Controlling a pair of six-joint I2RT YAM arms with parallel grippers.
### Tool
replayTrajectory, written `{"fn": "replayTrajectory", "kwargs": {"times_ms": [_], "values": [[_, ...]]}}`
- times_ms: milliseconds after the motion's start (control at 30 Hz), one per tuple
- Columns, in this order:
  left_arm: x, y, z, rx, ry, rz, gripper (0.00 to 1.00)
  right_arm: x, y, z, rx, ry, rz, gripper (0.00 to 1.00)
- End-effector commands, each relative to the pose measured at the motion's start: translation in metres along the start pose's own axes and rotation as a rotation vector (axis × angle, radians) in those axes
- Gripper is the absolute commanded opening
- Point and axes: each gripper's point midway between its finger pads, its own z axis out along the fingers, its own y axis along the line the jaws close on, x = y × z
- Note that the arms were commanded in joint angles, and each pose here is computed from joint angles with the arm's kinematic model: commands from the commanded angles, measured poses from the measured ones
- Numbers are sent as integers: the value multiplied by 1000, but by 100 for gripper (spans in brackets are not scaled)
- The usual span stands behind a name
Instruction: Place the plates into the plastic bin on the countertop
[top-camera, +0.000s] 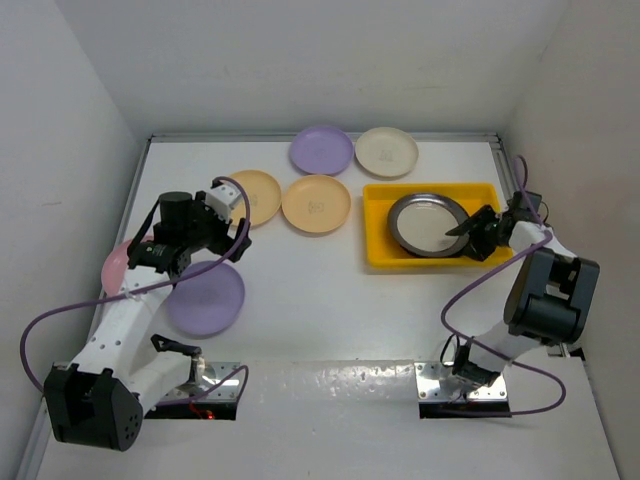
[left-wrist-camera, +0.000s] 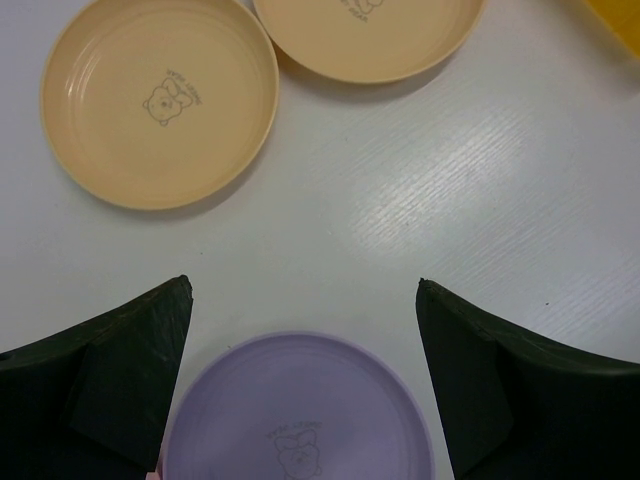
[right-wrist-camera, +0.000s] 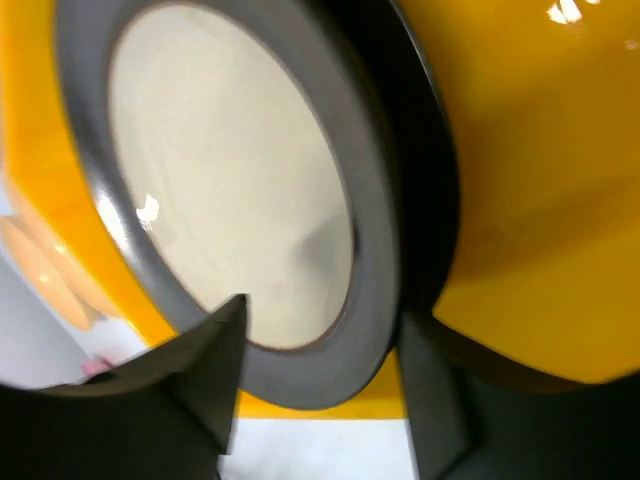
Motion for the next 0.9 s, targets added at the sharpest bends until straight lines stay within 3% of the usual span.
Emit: {"fn": "replayTrajectory", "kwargs": {"times_ms": [0, 67, 233, 467, 533, 567, 600, 633, 700, 733, 800, 833, 867], "values": [[-4, 5, 3, 1, -26, 4, 93, -3, -1, 0, 80, 51, -144, 62], [-4, 5, 3, 1, -26, 4, 93, -11, -17, -4, 208, 24, -179, 65], [-5, 9, 5, -10, -34, -6, 93, -20, -22, -9, 342, -28, -263, 69], [0, 14, 10, -21, -13, -37, 93, -67, 21, -39, 527, -244, -486, 74], [4, 18, 12, -35, 1, -56, 93, -73, 56, -44, 433, -312, -517, 75], [10, 22, 15, -40, 19, -79, 93, -68, 95, -38, 232, -305, -538, 71], [13, 22, 17, -37, 31, -84, 93, -70, 113, -38, 144, -315, -527, 63], [14, 28, 18, -48, 37, -105, 93, -75, 151, -30, -39, -336, -543, 47], [8, 43, 20, -78, 36, -135, 91, -86, 199, -36, -199, -344, -502, 37], [10, 52, 26, -92, 51, -146, 84, -86, 189, 3, -170, -263, -470, 38], [-1, 77, 26, -166, 52, -148, 77, -122, 241, -10, -223, -345, -478, 55], [-5, 91, 26, -213, 50, -151, 74, -129, 230, 34, -161, -274, -440, 61], [0, 103, 31, -243, 79, -164, 72, -141, 253, 33, -185, -306, -439, 64]]}}
